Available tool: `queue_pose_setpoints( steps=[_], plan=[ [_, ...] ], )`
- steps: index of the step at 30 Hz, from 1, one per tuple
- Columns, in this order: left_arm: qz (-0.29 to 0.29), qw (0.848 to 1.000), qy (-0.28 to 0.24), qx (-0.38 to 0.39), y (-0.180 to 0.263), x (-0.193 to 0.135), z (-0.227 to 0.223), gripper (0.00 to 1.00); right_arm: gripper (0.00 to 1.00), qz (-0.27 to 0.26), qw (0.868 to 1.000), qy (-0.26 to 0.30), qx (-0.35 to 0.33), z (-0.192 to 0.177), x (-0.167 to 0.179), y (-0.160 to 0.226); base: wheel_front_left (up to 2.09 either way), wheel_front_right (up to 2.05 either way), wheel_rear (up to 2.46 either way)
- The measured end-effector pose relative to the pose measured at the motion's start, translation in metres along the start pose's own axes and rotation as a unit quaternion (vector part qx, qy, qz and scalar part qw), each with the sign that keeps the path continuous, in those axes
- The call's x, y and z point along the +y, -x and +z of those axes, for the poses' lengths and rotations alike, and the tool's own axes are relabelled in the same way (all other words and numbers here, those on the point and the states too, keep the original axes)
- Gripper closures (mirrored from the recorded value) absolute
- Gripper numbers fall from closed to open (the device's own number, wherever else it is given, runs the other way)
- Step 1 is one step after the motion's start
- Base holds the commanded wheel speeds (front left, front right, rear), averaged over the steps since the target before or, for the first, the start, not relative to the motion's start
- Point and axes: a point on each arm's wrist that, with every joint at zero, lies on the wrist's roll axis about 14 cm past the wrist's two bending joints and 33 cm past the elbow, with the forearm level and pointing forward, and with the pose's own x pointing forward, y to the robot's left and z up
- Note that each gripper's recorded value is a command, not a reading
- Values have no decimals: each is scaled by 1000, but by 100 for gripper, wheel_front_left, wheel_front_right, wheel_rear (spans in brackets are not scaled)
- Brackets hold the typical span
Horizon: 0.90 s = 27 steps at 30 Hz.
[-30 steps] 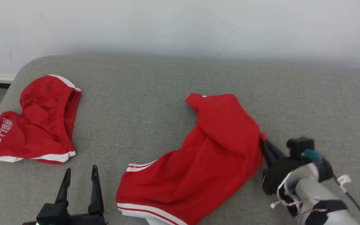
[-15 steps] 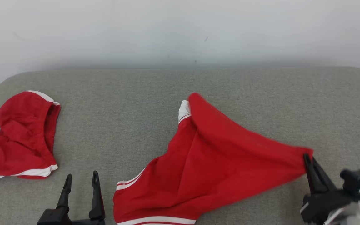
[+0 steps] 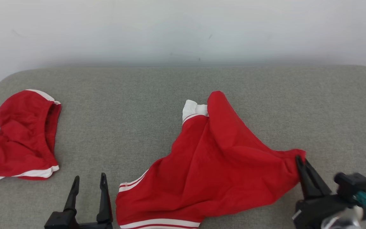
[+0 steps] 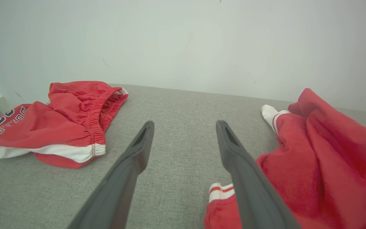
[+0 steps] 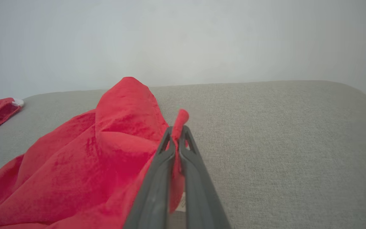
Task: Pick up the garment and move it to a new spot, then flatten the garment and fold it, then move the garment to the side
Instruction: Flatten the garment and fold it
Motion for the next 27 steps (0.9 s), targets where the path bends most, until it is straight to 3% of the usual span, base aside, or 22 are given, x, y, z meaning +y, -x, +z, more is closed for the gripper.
queue_pose_setpoints(
  steps=[6,11,12,13,19,27],
  plan=[
    [2,1000,0,3,1,3,-1,0,100,68,997,23,10,-1,51,-39,0,0,0],
    [7,1000,-1,8,3,7,-4,0,100,103,993,27,51,-30,82,-62,0,0,0],
    [6,1000,-1,7,3,7,-4,0,60,108,992,30,58,-37,86,-64,0,0,0],
    [7,1000,-1,7,3,8,-3,0,1,113,991,35,61,-41,89,-66,0,0,0],
    [16,1000,-2,5,5,14,-1,0,0,120,993,4,17,-31,99,-71,0,0,0],
    [2,1000,0,6,-1,4,-3,0,0,63,998,3,-29,-12,35,-39,0,0,0]
  ],
)
